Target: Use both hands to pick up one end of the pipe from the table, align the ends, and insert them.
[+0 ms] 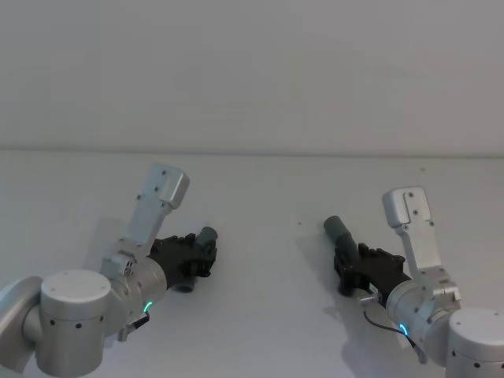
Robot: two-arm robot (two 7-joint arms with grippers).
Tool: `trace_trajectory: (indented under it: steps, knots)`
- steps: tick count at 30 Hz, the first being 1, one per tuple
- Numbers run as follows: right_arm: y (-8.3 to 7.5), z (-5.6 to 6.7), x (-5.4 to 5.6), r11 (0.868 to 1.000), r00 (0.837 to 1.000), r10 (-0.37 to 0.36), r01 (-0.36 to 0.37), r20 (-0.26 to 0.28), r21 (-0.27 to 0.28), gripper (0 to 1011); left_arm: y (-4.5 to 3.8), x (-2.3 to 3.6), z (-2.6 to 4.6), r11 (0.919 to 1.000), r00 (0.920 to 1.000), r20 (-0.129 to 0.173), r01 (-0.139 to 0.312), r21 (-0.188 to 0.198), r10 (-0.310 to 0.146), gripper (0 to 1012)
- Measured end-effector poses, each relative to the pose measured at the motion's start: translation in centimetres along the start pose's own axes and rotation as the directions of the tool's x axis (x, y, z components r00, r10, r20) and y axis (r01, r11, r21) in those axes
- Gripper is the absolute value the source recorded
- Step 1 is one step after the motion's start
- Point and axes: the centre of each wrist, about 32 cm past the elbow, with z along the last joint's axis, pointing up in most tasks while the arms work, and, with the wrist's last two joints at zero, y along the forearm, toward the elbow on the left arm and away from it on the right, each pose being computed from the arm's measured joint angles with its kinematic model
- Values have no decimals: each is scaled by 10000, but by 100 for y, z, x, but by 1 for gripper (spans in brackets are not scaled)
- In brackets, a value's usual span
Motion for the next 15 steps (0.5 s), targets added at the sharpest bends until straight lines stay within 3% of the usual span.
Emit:
trace_trajectory:
  steps: [3,8,15]
  knots:
    - [0,-1,1,10000,10000,0,0,-4,-6,308,0,0,0,10000,10000,0,1,0,-1,346]
    - [1,0,1,10000,10000,5,-5,-13,-4,192,0,0,0,10000,10000,1,0,0,0,346]
    - [2,-1,0,10000,10000,9,-9,-18,-5,153,0,0,0,10000,10000,0,1,0,-1,346]
